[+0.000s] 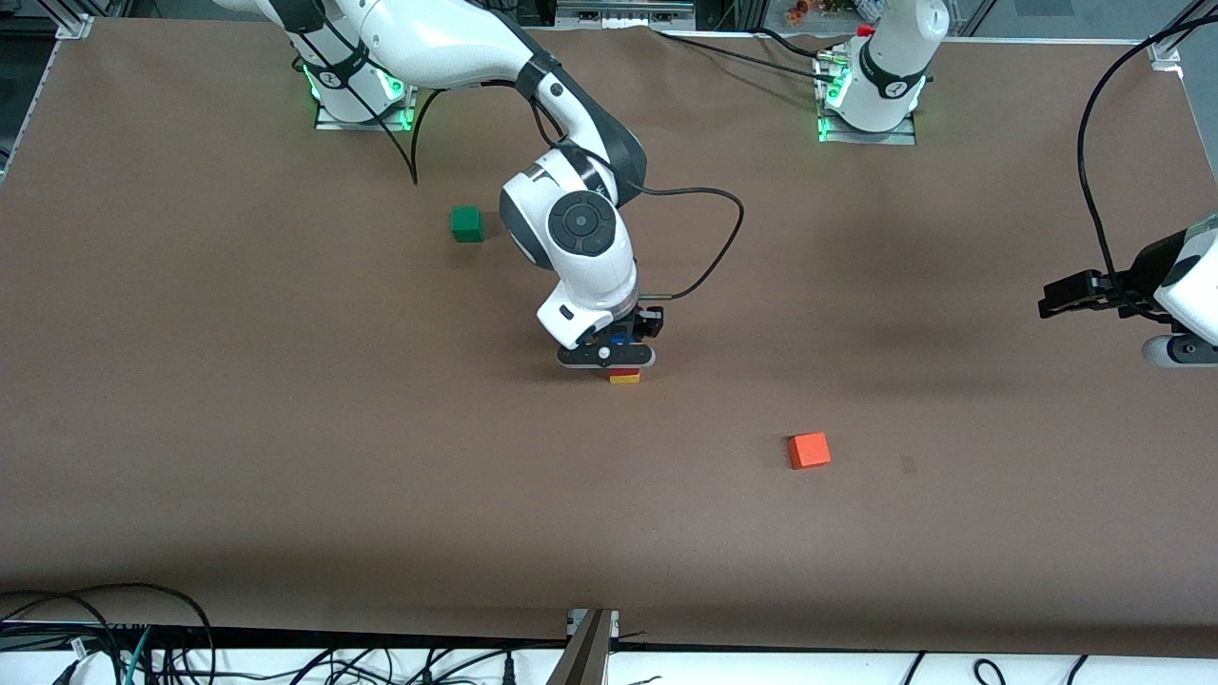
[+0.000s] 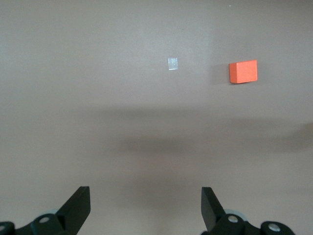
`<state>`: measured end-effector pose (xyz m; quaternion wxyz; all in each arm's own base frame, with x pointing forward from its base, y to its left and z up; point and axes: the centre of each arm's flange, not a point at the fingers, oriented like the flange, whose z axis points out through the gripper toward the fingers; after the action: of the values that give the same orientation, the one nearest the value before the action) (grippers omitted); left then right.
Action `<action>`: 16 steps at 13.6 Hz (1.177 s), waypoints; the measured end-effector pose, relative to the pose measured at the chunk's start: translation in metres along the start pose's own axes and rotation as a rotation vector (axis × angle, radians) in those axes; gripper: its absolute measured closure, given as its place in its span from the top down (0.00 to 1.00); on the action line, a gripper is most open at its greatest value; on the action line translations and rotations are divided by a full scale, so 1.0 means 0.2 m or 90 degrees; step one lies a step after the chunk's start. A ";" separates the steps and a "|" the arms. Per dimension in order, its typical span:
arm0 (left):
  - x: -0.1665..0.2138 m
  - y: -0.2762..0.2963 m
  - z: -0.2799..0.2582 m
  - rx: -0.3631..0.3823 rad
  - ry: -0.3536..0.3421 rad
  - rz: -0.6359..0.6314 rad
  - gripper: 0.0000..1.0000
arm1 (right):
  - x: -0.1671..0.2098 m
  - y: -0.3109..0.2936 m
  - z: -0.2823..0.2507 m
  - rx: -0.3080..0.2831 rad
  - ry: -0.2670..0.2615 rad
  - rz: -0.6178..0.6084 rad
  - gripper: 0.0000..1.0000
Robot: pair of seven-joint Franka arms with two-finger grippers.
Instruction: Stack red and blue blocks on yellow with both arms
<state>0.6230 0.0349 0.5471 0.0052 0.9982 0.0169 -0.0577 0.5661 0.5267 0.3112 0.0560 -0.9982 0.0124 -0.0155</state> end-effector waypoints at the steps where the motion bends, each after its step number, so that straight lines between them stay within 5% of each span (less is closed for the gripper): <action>1: 0.00 0.00 0.00 0.000 0.000 0.000 1.00 | 0.00 0.00 0.00 0.000 0.000 0.000 0.55; 6: 0.00 0.00 0.00 0.000 0.000 0.001 1.00 | 0.00 0.00 0.00 0.003 0.004 0.000 0.55; 11: 0.00 0.00 0.00 0.000 0.000 0.001 1.00 | 0.02 0.00 -0.02 0.004 0.014 -0.001 1.00; 16: 0.00 0.00 0.00 0.000 0.000 0.001 1.00 | 0.10 0.03 -0.21 0.004 0.033 0.009 1.00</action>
<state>0.6231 0.0339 0.5468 0.0054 0.9982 0.0160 -0.0580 0.5849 0.5151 0.3525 0.0588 -0.9972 0.0211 -0.0409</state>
